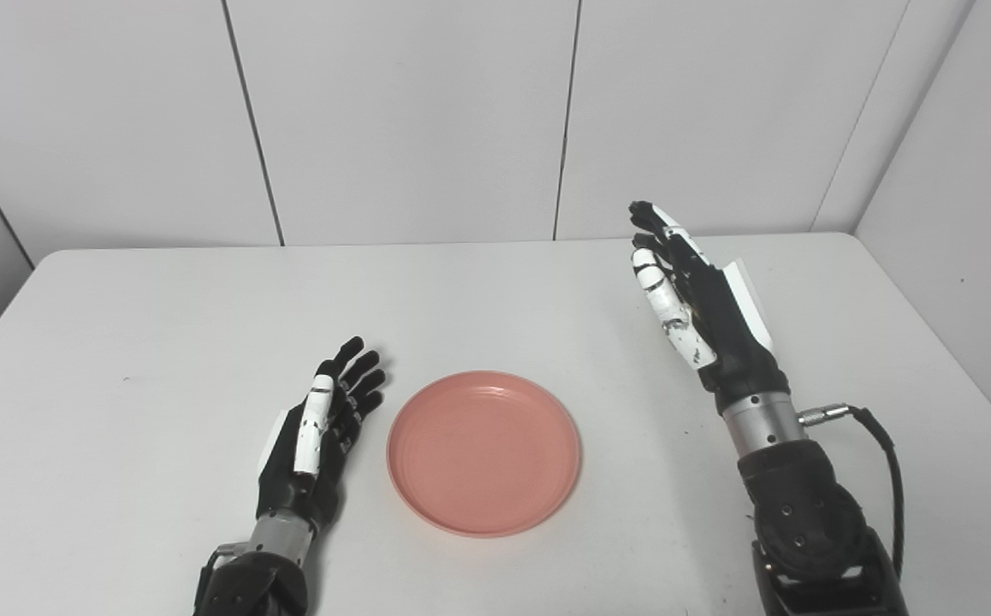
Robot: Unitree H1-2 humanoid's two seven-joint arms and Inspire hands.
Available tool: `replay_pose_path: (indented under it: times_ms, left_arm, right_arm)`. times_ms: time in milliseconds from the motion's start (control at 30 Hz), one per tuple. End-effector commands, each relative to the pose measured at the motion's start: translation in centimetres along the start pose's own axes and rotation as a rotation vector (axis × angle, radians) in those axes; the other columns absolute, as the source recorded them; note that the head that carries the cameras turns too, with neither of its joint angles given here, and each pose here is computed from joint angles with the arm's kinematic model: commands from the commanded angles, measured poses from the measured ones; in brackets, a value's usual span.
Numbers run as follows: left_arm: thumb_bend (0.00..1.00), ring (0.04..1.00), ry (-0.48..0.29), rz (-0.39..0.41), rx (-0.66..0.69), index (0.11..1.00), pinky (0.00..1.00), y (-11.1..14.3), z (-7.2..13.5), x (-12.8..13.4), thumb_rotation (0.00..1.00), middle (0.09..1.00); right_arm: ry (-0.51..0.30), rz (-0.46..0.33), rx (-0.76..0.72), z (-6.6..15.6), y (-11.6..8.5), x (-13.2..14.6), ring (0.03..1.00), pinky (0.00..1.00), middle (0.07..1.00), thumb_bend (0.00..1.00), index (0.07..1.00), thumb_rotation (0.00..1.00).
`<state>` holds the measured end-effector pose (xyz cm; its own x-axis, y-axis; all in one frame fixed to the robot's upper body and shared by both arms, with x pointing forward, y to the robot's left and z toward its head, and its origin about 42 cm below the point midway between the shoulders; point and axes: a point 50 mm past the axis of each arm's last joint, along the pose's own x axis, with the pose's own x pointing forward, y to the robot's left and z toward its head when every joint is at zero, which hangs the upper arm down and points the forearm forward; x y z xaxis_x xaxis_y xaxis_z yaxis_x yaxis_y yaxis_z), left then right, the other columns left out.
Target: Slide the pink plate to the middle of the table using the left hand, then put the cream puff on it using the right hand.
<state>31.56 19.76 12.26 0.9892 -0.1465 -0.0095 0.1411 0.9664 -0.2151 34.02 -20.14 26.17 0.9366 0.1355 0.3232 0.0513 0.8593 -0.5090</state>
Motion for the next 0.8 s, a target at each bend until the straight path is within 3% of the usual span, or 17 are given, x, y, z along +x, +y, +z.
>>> replay_pose_path:
  times_ms: [0,133,367,500,767]
  left_arm:
    - [0.42,0.903,-0.002,-0.009,0.021,0.886,0.93,0.6,-0.4,-0.6,1.00,0.902]
    - [0.42,0.898,0.006,-0.014,0.030,0.885,0.91,1.1,-1.1,-1.4,1.00,0.897]
    - [0.42,0.894,0.016,-0.011,0.033,0.883,0.90,1.8,-1.9,-2.2,1.00,0.898]
    - [0.42,0.898,0.013,-0.005,0.032,0.886,0.91,2.2,-2.0,-2.5,1.00,0.900]
    - [0.40,0.914,0.013,0.011,0.024,0.892,0.93,3.2,-2.3,-3.1,1.00,0.908]
  right_arm:
    - [-0.024,-0.019,-0.086,1.0,-1.2,1.4,0.879,0.81,0.899,0.46,0.884,1.00]
    - [-0.004,-0.016,-0.198,1.0,-2.3,2.6,0.897,0.80,0.920,0.54,0.895,1.00]
    - [0.039,-0.054,-0.382,0.3,-4.3,4.3,0.885,0.76,0.926,0.66,0.899,0.89]
    - [0.081,-0.062,-0.458,-0.2,-5.0,5.1,0.880,0.72,0.937,0.73,0.915,0.75]
    - [0.155,-0.062,-0.598,-1.5,-6.0,6.7,0.857,0.66,0.936,0.84,0.917,0.62]
